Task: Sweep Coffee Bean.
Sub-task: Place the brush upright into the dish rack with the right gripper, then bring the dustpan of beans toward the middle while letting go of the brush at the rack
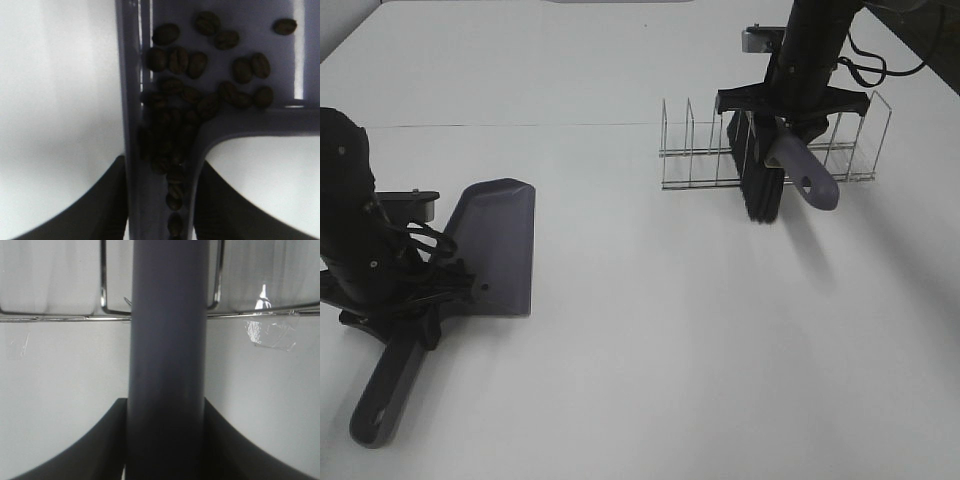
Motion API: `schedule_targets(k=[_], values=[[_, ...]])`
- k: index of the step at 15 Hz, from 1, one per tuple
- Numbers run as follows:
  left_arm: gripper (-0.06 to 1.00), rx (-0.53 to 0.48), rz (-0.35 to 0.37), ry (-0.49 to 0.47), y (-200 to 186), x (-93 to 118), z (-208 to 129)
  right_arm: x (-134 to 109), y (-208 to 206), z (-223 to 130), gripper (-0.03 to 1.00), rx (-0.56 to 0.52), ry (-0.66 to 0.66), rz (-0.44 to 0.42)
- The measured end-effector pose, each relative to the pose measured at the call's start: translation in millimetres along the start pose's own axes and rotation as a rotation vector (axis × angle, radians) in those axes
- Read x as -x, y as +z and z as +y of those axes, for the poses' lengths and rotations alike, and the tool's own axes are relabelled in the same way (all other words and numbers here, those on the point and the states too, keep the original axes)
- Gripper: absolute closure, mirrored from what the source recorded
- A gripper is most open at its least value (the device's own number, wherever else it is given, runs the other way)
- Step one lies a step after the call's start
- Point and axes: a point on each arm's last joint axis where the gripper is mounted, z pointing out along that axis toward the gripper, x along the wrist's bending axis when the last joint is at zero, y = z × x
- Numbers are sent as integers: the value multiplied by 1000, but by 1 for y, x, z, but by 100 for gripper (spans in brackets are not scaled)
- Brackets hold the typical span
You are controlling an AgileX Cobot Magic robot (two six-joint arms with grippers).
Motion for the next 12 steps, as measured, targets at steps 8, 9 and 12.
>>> schedule_targets(k=[8, 9, 12], values=[[61, 2, -4, -7, 0, 0, 0, 0, -5, 1, 17, 10, -39, 11], [61, 2, -5, -7, 0, 0, 0, -1, -9, 1, 15, 18, -45, 18], [61, 5, -7, -10, 0, 1, 0, -3, -45, 0, 15, 84, -50, 50]])
